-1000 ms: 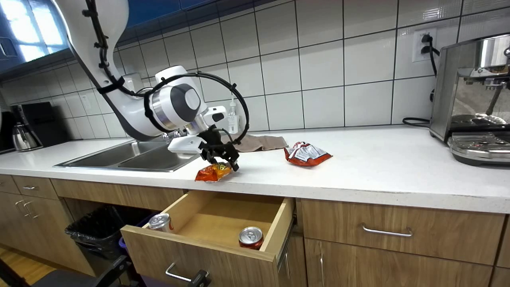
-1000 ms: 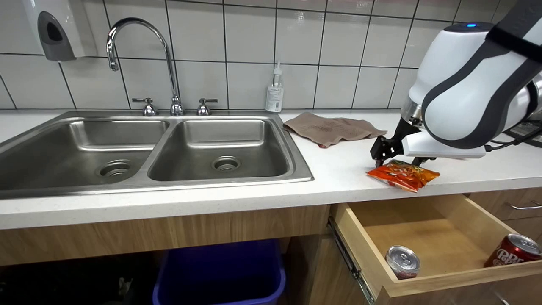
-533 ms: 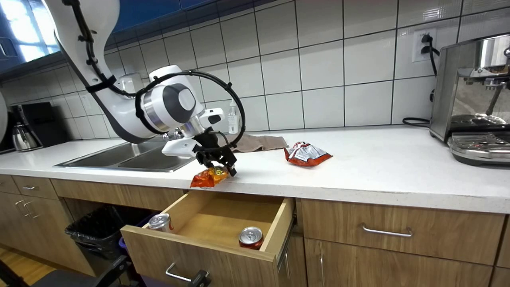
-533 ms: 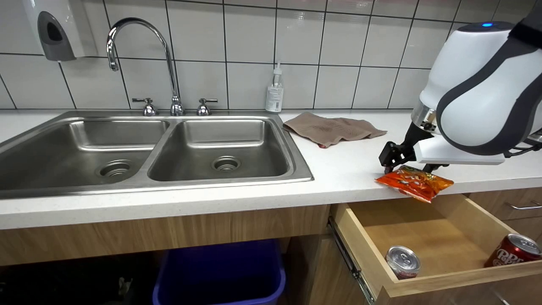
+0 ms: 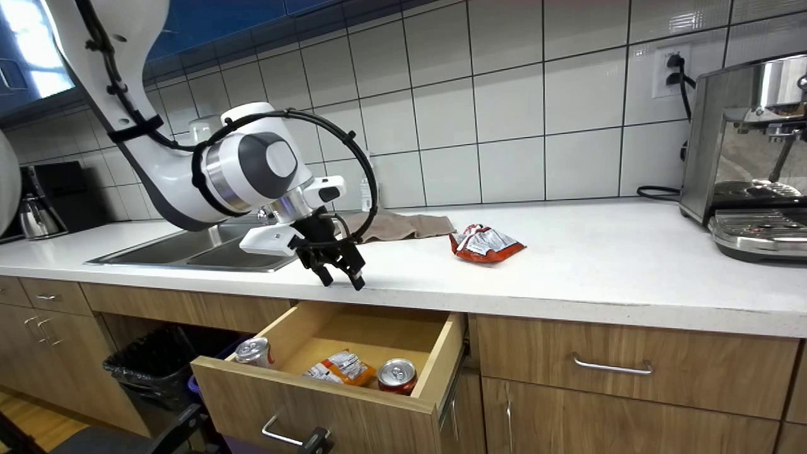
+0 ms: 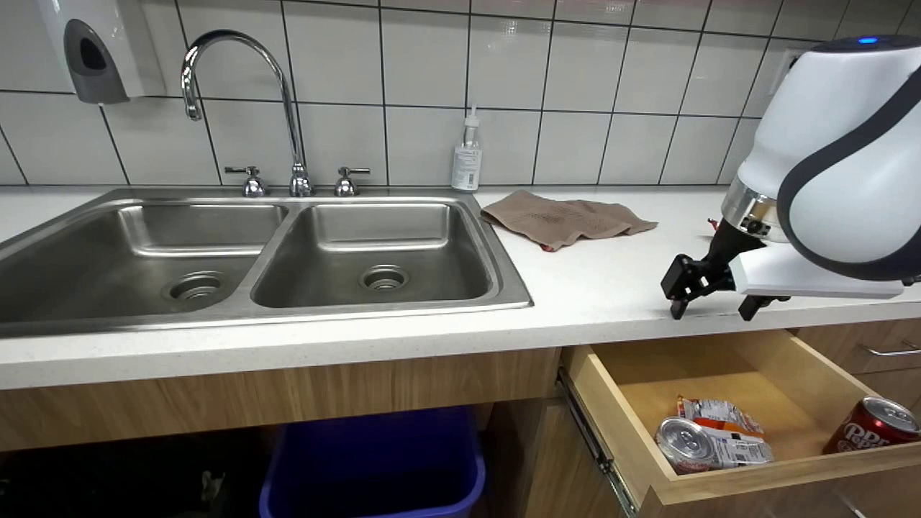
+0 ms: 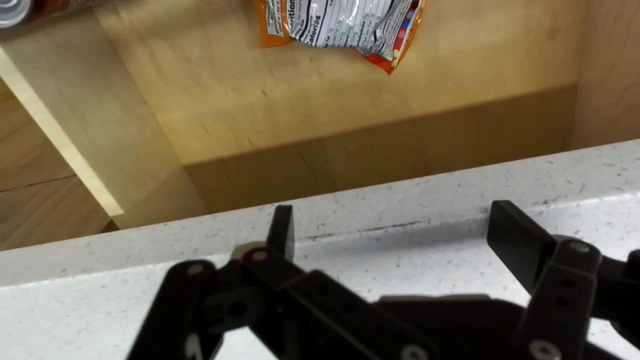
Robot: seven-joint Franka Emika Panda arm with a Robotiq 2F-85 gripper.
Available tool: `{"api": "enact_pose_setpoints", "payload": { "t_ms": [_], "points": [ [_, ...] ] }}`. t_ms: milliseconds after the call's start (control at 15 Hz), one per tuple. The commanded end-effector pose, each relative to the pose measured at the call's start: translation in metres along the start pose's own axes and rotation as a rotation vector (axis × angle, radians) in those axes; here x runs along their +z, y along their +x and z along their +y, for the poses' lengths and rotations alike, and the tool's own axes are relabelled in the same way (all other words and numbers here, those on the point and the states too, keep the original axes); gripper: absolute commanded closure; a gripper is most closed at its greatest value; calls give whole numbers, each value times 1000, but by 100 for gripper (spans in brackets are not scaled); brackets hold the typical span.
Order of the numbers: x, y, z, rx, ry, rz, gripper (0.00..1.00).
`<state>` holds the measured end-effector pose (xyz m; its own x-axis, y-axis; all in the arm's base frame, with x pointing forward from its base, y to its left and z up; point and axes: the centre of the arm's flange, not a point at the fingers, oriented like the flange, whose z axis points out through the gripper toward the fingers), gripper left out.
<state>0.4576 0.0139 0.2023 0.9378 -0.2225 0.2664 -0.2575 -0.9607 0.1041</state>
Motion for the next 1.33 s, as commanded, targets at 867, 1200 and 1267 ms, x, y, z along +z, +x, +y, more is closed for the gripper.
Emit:
{"api": "enact_pose_setpoints", "payload": {
  "t_ms": [867,1200,1267],
  "points": [
    [-55,34,27,176,12,149,0],
    [-64,65,37,224,5,208,0],
    [-66,73,40,237,3,220,0]
  ]
}}
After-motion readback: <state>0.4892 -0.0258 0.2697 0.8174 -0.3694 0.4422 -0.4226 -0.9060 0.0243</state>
